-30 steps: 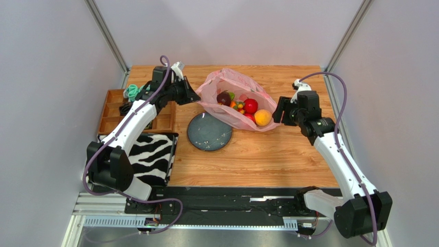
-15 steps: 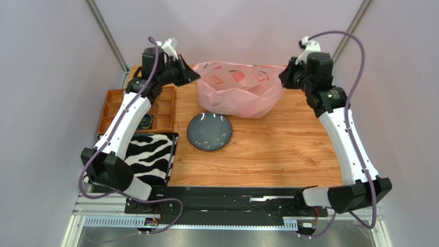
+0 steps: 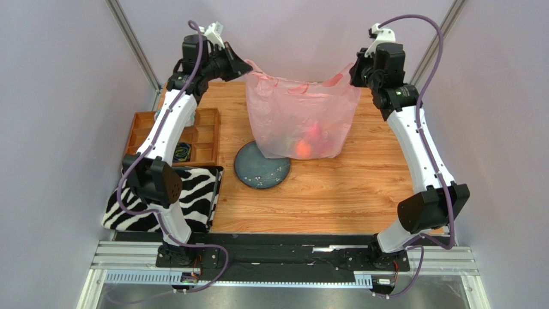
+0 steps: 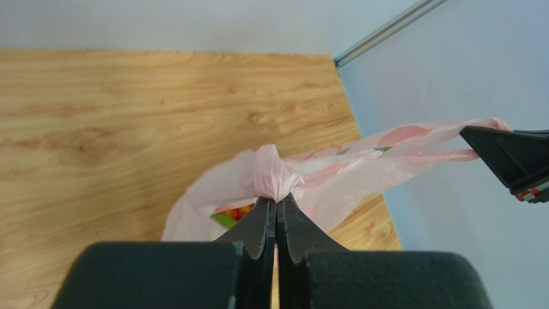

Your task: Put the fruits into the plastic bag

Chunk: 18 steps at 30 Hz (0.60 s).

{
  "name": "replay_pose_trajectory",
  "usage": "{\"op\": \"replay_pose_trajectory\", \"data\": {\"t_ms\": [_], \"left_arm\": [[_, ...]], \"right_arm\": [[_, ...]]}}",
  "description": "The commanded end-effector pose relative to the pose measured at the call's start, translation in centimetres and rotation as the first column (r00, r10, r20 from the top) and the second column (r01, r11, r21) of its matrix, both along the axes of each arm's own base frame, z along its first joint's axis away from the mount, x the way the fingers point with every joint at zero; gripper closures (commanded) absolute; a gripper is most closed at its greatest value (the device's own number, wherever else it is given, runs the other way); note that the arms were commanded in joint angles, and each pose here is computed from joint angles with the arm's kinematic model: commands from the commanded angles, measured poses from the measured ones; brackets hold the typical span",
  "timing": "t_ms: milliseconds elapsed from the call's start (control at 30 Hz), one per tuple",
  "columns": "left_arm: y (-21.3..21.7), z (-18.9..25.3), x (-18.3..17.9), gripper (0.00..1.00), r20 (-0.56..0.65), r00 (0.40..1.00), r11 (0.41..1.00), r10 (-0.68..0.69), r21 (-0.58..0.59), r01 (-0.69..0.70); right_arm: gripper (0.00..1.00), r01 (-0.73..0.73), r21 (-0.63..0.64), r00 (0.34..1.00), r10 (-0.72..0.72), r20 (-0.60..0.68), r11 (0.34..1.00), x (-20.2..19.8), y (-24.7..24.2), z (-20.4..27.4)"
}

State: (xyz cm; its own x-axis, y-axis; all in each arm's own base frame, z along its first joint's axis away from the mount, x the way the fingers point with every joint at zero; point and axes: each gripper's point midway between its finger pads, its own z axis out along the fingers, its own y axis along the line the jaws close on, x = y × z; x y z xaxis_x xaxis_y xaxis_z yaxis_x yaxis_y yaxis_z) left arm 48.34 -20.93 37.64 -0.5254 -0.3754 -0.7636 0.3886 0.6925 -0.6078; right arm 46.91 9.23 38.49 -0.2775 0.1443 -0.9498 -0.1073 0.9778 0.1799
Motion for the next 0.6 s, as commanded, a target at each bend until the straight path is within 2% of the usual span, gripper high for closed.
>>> {"op": "replay_pose_trajectory", "data": {"t_ms": [0,133,367,567], "left_arm": [[-0.9,-1.6,0.3,1.0,0.001,0.996,0.996,-0.088,0.03,0.088],[-1.1,0.2,0.5,1.0,0.074,0.992,0.995,-0.1,0.032,0.098],[-1.5,6.4,0.3,1.0,0.221,0.97,0.994,-0.102,-0.007,0.106],[-1.7,6.0,0.9,1.0,0.235,0.967,0.995,-0.101,-0.002,0.104]], "right_arm": [[1.0,0.048,-0.034,0.999,-0.047,0.028,0.998,-0.2,-1.3,0.2],[1.0,0.06,-0.051,0.997,-0.057,0.051,0.997,-0.4,-1.7,0.8],[1.0,0.179,-0.064,0.977,-0.17,0.128,0.982,-0.7,-5.1,5.6],[1.0,0.221,-0.055,0.969,-0.213,0.122,0.974,-1.0,-7.4,5.7]]}}
